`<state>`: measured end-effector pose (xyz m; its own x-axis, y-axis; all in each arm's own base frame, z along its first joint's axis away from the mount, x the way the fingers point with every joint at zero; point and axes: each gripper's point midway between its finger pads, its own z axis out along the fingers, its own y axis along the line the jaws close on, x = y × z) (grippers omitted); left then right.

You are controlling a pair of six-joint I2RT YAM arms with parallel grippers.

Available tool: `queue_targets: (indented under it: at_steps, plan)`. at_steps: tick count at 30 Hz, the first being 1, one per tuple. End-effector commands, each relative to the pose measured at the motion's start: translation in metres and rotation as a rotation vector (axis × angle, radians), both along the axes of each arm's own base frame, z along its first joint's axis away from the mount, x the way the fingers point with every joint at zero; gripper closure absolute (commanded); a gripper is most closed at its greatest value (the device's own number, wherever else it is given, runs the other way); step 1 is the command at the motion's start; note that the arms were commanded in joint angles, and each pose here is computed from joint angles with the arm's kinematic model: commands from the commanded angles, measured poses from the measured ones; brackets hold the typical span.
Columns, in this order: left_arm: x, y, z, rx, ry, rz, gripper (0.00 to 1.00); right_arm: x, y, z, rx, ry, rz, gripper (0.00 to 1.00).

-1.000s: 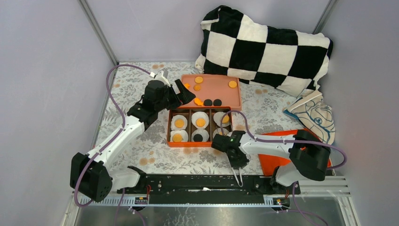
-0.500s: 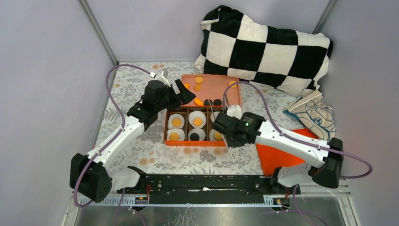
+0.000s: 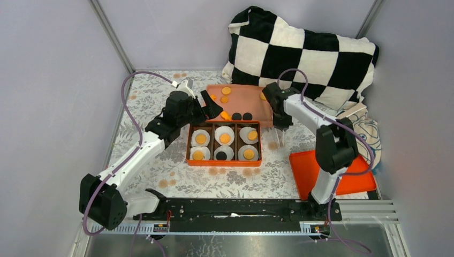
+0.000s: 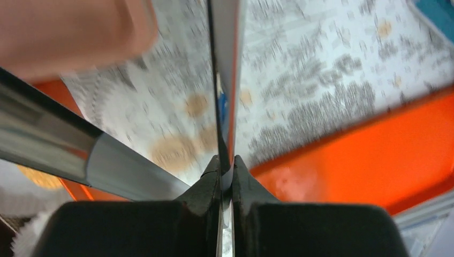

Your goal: Pack the cookies

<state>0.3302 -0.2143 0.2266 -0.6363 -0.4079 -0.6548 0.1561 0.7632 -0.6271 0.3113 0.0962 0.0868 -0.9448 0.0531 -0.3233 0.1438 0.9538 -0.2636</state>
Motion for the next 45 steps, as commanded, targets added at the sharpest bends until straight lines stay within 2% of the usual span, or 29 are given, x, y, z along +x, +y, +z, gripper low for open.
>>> queue_targets:
  at_steps: [1,5,10,13,16,18,20,22,25,26,29,36,40,45]
  plan:
    - [0.008,0.001,0.006,0.033,-0.024,0.013,0.01,0.05,0.021,-0.015,0.082,0.002,0.092,1.0]
    - [0.013,0.009,0.001,0.074,-0.015,0.055,0.01,0.059,0.022,-0.039,0.1,0.059,0.079,1.0]
    - [0.032,0.035,-0.001,0.181,-0.037,0.194,0.01,0.057,0.012,-0.05,0.081,0.091,0.063,0.99]
    - [0.052,0.038,0.001,0.239,-0.062,0.227,0.01,0.068,0.009,-0.051,0.088,0.075,0.035,0.75]
    - [0.079,0.036,0.005,0.283,-0.094,0.246,0.01,0.083,0.01,-0.055,0.09,0.092,0.024,0.66]
    - [0.098,0.034,0.006,0.303,-0.104,0.249,0.01,0.094,0.007,-0.055,0.055,0.081,0.019,0.52]
    - [0.116,0.035,0.004,0.303,-0.111,0.256,0.01,0.106,0.003,-0.05,0.024,0.041,0.023,0.43]
    - [0.129,0.041,-0.007,0.284,-0.1,0.265,0.01,0.114,-0.002,-0.041,-0.003,-0.005,0.025,0.36]
    - [0.144,0.055,-0.027,0.237,-0.053,0.287,0.01,0.117,-0.002,-0.02,0.011,-0.074,0.042,0.35]
    - [0.147,0.059,-0.034,0.231,-0.036,0.296,0.01,0.112,-0.002,-0.017,0.019,-0.081,0.048,0.31]
    - [0.15,0.067,-0.045,0.243,-0.036,0.316,0.01,0.098,-0.002,-0.003,0.059,-0.11,0.064,0.31]
    - [0.162,0.054,-0.036,0.212,-0.054,0.284,0.01,0.041,-0.007,0.018,0.138,-0.089,0.065,0.32]
    - [0.146,0.038,-0.022,0.157,-0.072,0.247,0.01,-0.006,0.004,0.018,0.266,-0.05,0.076,0.31]
    - [0.105,0.013,-0.007,0.157,-0.095,0.191,0.01,-0.071,-0.005,0.004,0.282,0.054,0.024,0.3]
